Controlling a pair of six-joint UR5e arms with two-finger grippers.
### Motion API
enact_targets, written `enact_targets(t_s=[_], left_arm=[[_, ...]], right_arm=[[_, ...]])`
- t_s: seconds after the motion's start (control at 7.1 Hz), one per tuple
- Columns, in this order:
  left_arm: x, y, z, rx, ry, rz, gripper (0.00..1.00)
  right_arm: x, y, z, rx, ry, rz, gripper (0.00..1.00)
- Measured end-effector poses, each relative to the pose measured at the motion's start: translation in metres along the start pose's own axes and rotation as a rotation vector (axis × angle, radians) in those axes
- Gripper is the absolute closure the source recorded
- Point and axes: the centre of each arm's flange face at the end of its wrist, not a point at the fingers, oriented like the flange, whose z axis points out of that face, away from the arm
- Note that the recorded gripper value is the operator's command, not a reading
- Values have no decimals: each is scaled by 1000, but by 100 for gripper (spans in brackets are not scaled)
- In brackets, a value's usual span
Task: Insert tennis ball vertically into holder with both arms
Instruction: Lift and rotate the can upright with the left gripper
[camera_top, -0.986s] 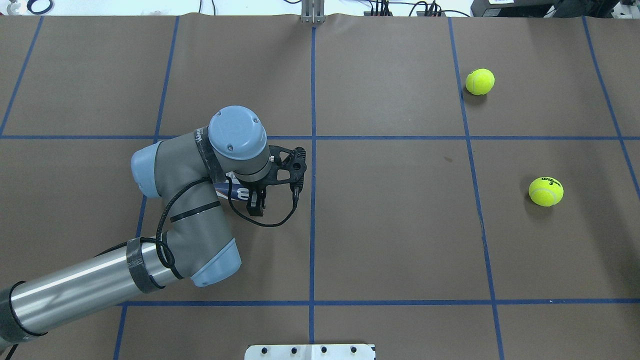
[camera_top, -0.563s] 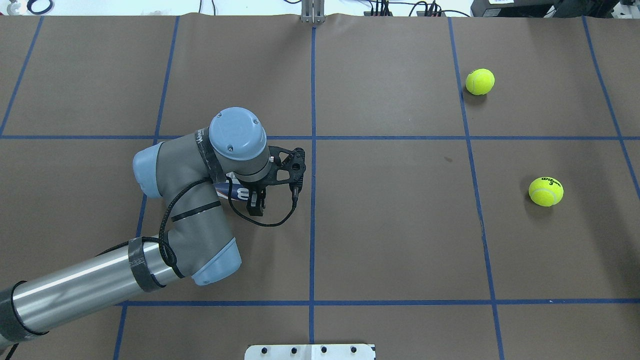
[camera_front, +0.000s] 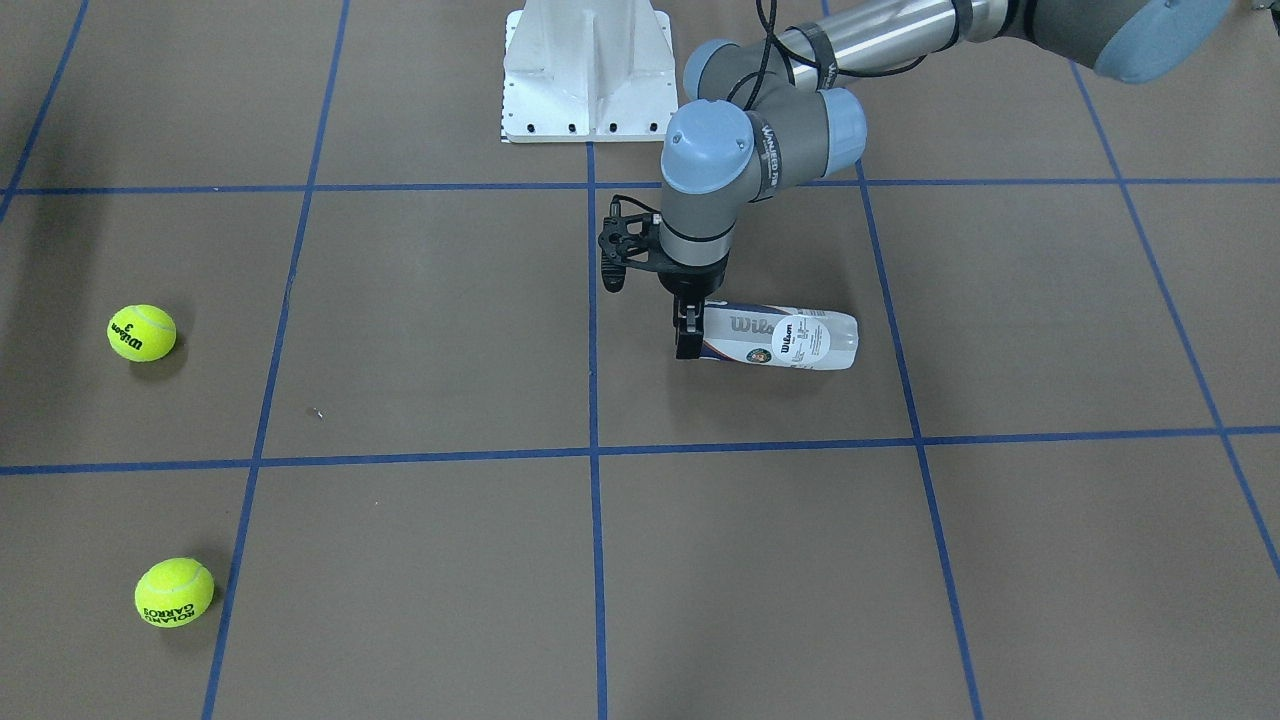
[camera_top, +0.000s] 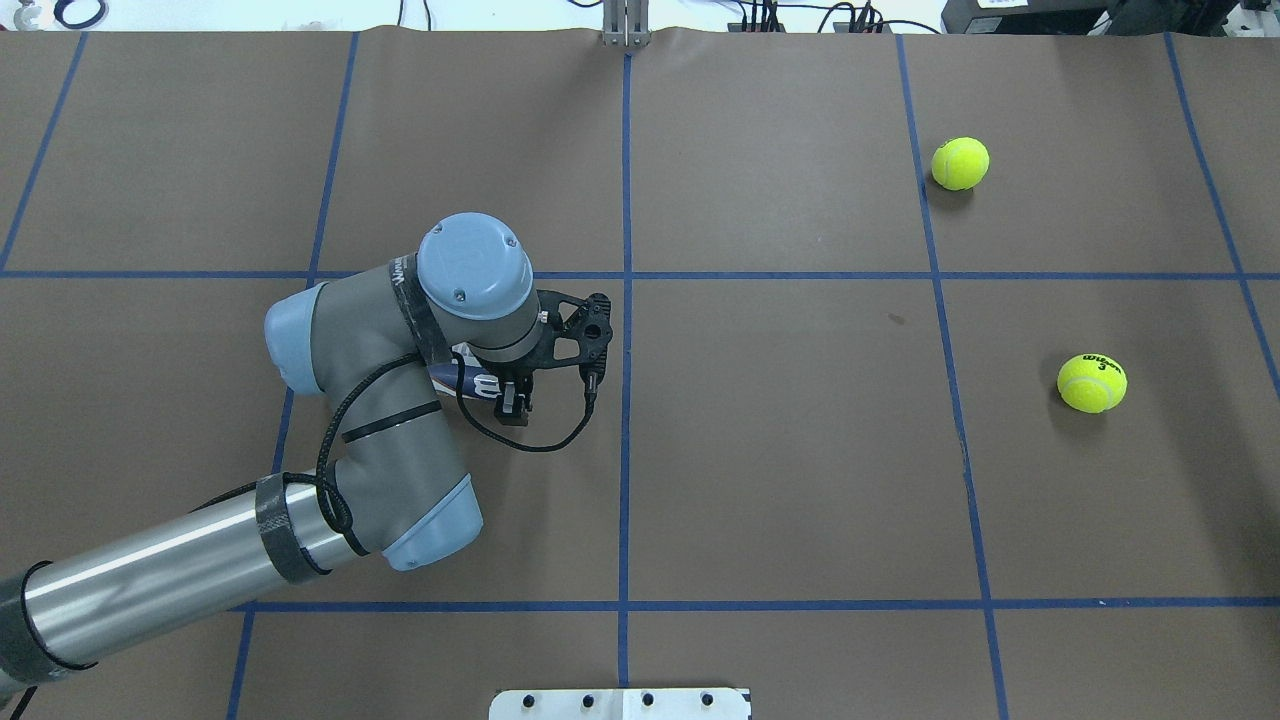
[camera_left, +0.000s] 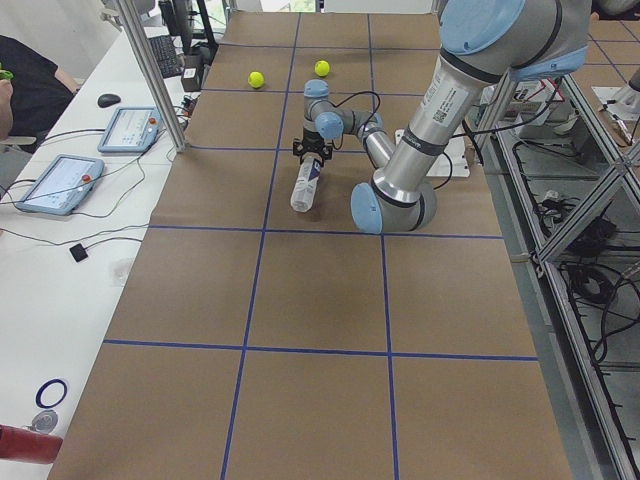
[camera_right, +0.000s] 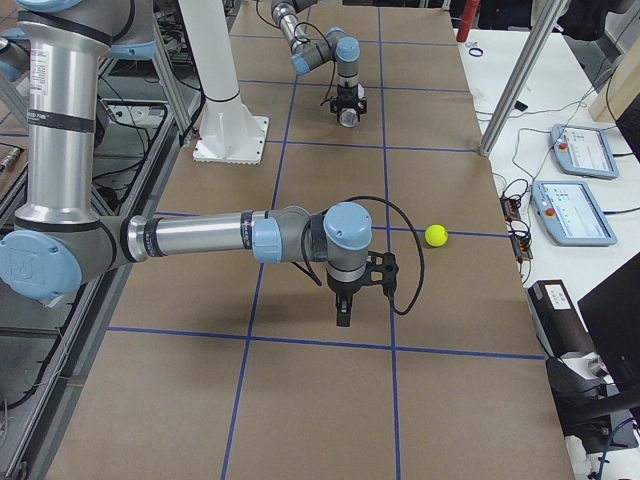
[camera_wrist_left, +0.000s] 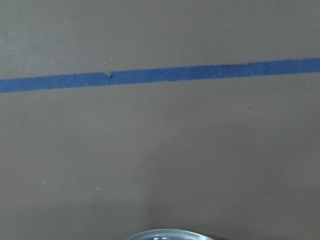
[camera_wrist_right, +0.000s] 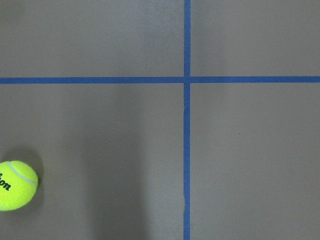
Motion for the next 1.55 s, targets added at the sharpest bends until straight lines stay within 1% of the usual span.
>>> enact_targets(t_s=[0.14, 0.42, 0.56, 0.7, 0.85, 0.99, 1.13, 1.27, 1.41, 1.55], left_arm=[[-2, -2, -8, 3, -28, 4, 83], [-2, -15, -46, 53, -102, 3, 83], [-3, -25, -67, 89, -141, -37, 83], [-5, -38, -88, 154, -176, -125, 83], [-6, -51, -106, 261, -201, -233, 83], [-7, -62, -120, 418, -215, -349, 83], [-7, -68, -132, 577, -212, -434, 83], [-8, -70, -143, 702, -210, -493, 82], [-10, -69, -154, 799, -239, -544, 79], [-13, -65, -164, 891, -289, -580, 79]], right_arm=[[0, 0, 0, 1, 0, -1, 0], [-3, -1, -3, 6, -1, -4, 0], [-5, -2, -4, 9, -2, -7, 0], [-6, -3, -6, 12, -3, -10, 0], [-8, -4, -7, 16, -3, -13, 0], [-10, -5, -9, 20, -3, -17, 0], [-12, -6, -12, 25, -4, -22, 0], [-14, -8, -14, 30, -3, -25, 0], [-16, -9, -15, 33, -3, -27, 0], [-17, -10, -17, 37, -4, -28, 0]])
